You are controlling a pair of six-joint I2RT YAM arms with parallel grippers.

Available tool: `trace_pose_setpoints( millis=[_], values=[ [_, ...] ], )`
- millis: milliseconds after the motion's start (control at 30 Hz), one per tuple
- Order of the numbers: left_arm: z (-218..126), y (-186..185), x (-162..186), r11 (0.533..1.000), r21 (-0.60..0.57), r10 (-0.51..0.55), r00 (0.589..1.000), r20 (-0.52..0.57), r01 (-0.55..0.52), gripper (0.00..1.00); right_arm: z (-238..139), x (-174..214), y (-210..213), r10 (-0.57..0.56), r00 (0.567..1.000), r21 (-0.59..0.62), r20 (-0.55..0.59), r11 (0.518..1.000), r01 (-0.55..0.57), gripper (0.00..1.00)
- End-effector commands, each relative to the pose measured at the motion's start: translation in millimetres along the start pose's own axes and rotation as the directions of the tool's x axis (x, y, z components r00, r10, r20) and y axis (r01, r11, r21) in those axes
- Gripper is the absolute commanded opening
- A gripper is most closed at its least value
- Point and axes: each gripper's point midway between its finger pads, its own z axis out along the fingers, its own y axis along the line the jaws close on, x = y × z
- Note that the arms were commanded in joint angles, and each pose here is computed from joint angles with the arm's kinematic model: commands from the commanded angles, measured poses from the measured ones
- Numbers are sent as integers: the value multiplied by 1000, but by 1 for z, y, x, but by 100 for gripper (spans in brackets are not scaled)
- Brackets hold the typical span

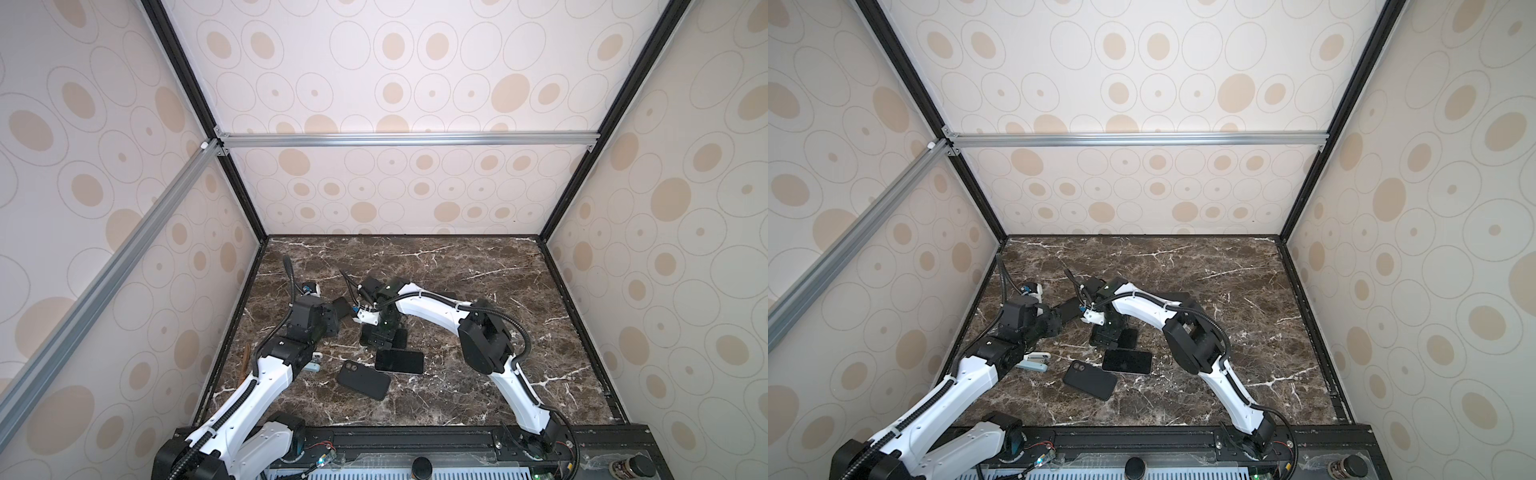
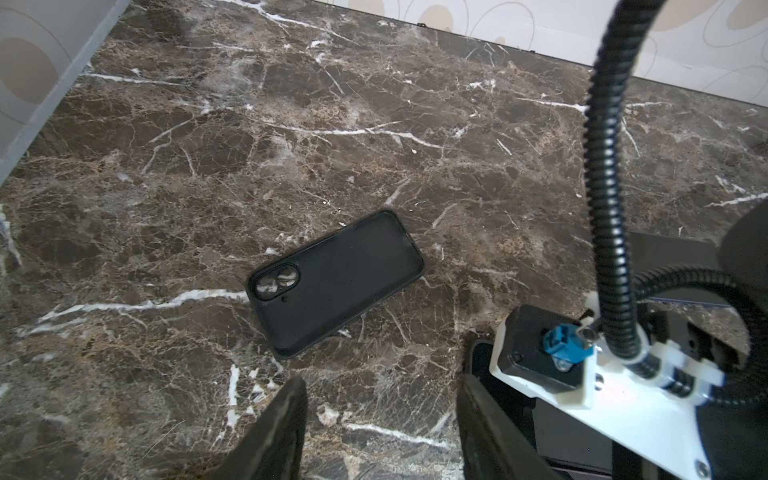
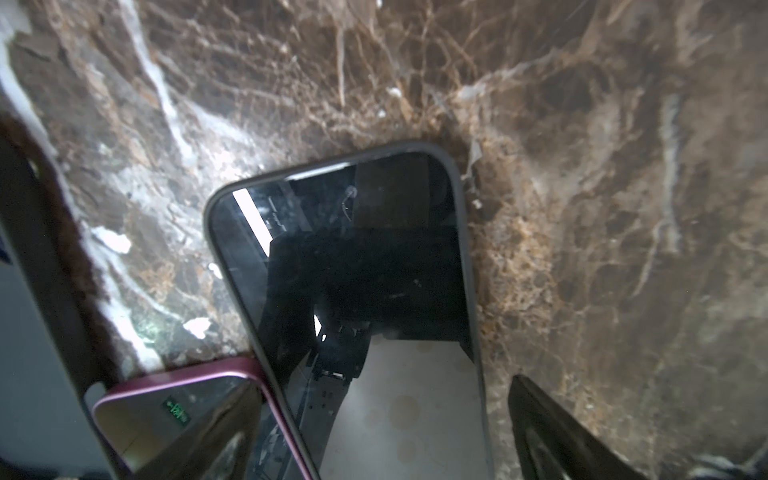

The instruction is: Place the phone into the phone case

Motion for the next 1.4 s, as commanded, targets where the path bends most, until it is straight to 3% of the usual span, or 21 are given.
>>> trace_pose_setpoints(
  millis=[0, 233, 467, 600, 867, 1033, 1133, 1267, 1367],
  values=[
    [-4, 0, -12, 1000, 3, -14, 999, 44, 14, 58, 30, 12, -8, 14, 996, 48, -86, 999, -10, 94],
    [-5, -2, -16, 1000, 10, -11, 998, 56, 11, 58, 30, 4, -3, 83, 994, 16, -71, 997, -82, 92],
    [-5, -2, -15, 1000, 8, 7, 999, 51, -7, 58, 35, 21, -24, 102, 986, 142, -129, 986, -84, 93],
    [-4, -3, -16, 1000, 12, 4, 999, 50, -5, 58, 34, 19, -23, 166, 980, 97, -112, 983, -156, 93],
    [-3, -1, -17, 1000, 5, -5, 998, 55, 5, 58, 35, 22, -6, 71, 993, 33, -91, 997, -68, 91],
    [-1, -3, -15, 1000, 15, -15, 999, 52, 15, 58, 43, 36, -8, 7, 989, 49, -150, 999, 0, 92],
    [0, -2, -16, 1000, 12, -13, 998, 55, 12, 58, 40, 31, -18, 43, 990, 72, -131, 997, -34, 84],
    [-1, 0, -20, 1000, -7, -9, 998, 65, 9, 58, 25, 6, -34, 140, 990, 73, 1, 987, -140, 64],
    [1, 0, -24, 1000, -12, -10, 997, 76, 11, 58, 4, -15, -54, 219, 970, 68, 103, 972, -226, 58]
  ],
)
